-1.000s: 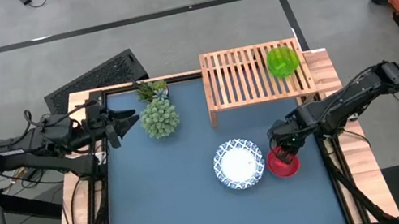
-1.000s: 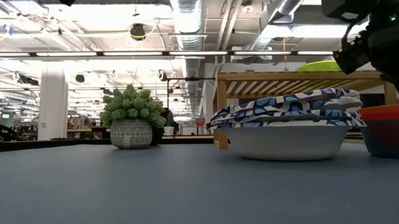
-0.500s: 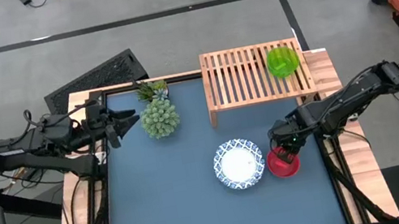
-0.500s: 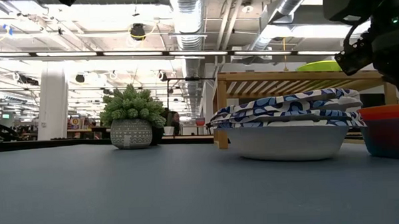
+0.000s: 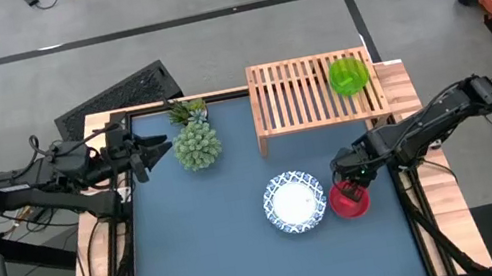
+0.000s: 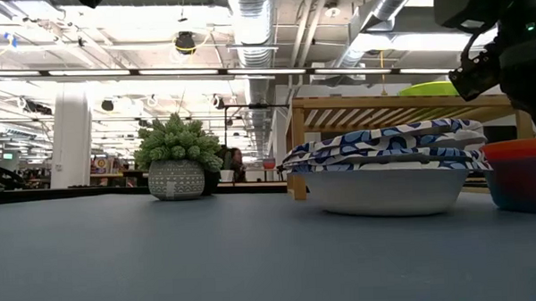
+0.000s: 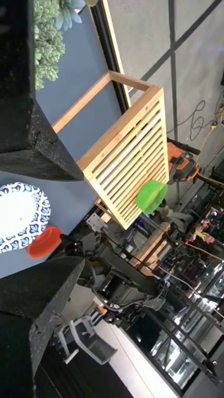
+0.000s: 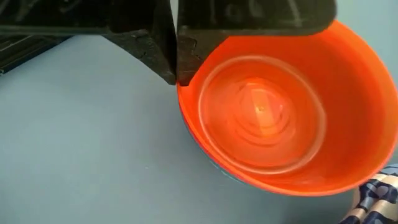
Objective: Place and stack bowls onto a shelf
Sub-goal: Stack the red bowl on top of the green bowl on the shelf
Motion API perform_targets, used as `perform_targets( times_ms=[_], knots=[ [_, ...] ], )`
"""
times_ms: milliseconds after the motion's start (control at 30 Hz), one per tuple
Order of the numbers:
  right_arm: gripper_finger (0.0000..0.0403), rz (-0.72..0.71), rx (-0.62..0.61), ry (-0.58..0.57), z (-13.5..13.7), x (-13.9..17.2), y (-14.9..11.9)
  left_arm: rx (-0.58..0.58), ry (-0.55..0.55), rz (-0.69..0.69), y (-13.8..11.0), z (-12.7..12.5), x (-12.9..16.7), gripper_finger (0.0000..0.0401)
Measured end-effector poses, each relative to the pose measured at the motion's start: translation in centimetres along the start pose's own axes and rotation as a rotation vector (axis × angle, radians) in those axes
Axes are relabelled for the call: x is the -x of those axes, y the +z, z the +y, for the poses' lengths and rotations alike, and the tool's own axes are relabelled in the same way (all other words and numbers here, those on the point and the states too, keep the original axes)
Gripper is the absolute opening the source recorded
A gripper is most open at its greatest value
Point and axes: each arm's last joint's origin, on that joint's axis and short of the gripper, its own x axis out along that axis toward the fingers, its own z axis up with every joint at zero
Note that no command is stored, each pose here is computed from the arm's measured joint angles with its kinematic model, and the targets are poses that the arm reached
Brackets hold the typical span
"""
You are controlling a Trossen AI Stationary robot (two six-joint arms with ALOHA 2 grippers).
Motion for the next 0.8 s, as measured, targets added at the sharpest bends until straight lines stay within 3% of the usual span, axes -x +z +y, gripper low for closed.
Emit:
perform_targets(
  times_ms=[200, 633, 800],
  knots=[
    [0.0016, 0.008, -0.019, 0.008, 0.1, 0.2, 0.0, 0.0, 0.0, 0.0, 0.0, 0.0, 0.0, 0.0197],
    [0.0016, 0.003, -0.017, 0.038, 1.1, 3.8, 0.2, 0.0, 0.0, 0.0, 0.0, 0.0, 0.0, 0.0197],
    [0.0016, 0.044, 0.012, 0.111, 1.5, 4.5, 0.2, -0.001, -0.001, 0.002, 0.0, 0.0, 0.0, 0.0197]
  ],
)
